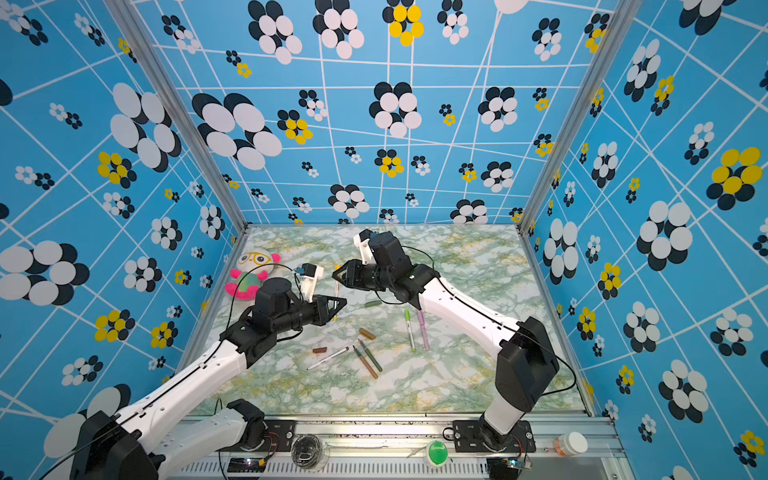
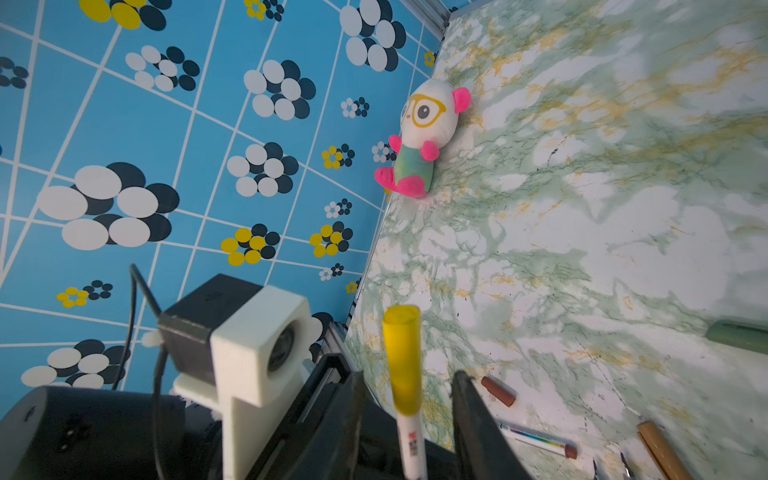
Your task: Insert the pens into the pen caps
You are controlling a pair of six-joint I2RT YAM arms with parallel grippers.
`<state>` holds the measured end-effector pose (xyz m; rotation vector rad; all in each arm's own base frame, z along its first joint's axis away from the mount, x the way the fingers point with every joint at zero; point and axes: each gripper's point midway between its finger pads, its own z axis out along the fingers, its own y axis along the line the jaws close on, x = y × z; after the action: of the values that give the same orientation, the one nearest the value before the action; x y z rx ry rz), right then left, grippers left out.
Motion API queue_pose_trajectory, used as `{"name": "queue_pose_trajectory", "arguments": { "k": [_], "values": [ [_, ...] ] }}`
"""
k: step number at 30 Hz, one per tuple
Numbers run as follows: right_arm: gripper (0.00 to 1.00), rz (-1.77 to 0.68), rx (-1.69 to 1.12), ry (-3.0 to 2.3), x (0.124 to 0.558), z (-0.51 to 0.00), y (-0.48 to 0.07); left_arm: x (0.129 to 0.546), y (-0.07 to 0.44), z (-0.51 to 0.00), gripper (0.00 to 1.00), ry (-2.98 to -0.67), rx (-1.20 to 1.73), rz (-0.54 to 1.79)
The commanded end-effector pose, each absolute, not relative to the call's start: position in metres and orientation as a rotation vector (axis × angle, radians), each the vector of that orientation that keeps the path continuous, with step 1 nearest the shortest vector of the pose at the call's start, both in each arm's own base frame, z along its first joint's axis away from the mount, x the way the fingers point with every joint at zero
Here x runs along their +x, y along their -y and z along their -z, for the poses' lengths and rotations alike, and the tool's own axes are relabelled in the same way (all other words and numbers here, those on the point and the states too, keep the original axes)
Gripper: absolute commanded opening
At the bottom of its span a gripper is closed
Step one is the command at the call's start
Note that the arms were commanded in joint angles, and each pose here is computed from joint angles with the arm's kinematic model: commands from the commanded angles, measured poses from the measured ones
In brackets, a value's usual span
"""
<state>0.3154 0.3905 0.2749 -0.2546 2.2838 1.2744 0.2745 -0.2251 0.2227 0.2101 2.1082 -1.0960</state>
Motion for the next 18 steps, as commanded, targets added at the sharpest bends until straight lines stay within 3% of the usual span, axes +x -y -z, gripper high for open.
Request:
{"name": "queue_pose_trajectory", "arguments": {
  "k": [1, 18],
  "values": [
    [0.36, -1.276, -0.293, -2.287, 0.305, -0.279, -0.386, 0.278, 0.227, -0.236, 0.0, -2.053, 0.202, 1.111],
    [0.29, -1.275, -0.342, -2.345, 0.293, -0.253, -0.408, 0.283, 0.231, -0.238, 0.0, -2.049, 0.179, 1.12]
  ]
}}
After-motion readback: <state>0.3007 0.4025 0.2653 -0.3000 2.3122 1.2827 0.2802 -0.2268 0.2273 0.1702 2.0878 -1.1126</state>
